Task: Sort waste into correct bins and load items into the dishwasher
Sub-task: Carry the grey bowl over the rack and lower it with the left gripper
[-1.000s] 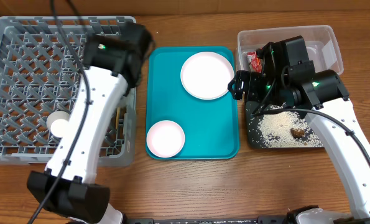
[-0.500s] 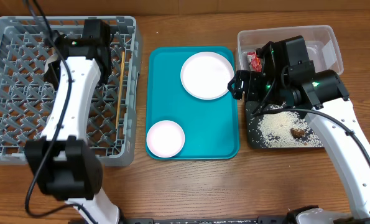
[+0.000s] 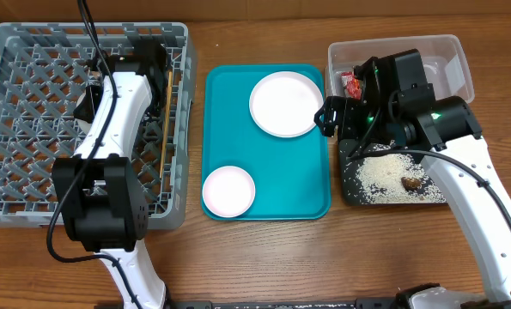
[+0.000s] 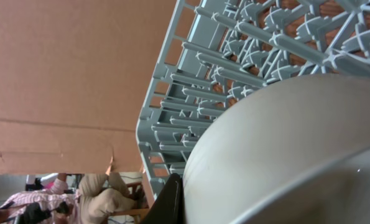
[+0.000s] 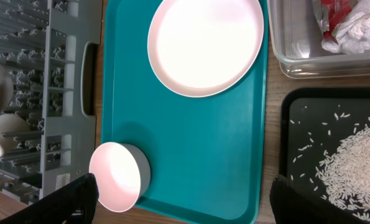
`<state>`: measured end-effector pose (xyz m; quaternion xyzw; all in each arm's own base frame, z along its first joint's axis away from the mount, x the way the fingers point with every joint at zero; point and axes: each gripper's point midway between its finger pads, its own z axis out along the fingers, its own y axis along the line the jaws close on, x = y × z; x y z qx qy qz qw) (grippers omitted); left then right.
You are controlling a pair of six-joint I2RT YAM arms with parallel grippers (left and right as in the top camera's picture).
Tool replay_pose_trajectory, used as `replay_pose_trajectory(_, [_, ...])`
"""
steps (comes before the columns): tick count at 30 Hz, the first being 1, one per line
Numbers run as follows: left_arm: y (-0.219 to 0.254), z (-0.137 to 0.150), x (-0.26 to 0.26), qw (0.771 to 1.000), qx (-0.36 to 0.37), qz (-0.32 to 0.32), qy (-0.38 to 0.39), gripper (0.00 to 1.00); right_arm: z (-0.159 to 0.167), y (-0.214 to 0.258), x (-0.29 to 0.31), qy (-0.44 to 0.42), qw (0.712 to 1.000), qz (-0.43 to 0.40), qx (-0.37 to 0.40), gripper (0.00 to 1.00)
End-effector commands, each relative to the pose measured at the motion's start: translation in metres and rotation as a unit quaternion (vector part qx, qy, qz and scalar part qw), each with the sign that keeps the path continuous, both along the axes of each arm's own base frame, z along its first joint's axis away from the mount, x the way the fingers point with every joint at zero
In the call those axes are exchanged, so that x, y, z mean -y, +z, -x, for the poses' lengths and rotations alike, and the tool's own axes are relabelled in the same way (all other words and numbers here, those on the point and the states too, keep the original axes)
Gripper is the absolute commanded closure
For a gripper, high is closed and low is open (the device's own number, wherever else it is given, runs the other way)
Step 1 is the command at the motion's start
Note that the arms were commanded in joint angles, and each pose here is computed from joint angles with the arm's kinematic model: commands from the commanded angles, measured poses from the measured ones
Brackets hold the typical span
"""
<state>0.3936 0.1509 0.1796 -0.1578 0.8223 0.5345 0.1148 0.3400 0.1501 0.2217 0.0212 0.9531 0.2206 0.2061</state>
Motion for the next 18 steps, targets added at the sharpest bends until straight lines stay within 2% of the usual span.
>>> replay_pose_trajectory(1, [-0.015, 0.0, 0.01, 0.999, -0.032, 0.014, -0.012, 0.96, -0.003, 0.005, -0.002, 0.002, 1.0, -0.005, 0.009, 0.1])
replay_pose_trajectory(6, [-0.014, 0.009, 0.019, 0.999, -0.042, 0.014, -0.01, 0.96, -0.003, 0.005, -0.002, 0.002, 1.0, -0.005, 0.009, 0.11])
replay_pose_trajectory(11, [-0.012, 0.017, 0.023, 0.998, -0.059, 0.01, -0.008, 0.89, -0.003, 0.005, -0.002, 0.002, 1.0, -0.005, 0.009, 0.1])
replay_pose_trajectory(16, [-0.01, 0.018, 0.019, 0.998, -0.059, 0.005, -0.005, 0.91, -0.003, 0.005, -0.002, 0.002, 1.0, -0.005, 0.008, 0.11])
replay_pose_trajectory(18, [-0.003, 0.015, 0.016, 0.998, -0.053, -0.02, -0.008, 0.93, -0.002, 0.005, -0.002, 0.002, 1.0, -0.004, 0.007, 0.1])
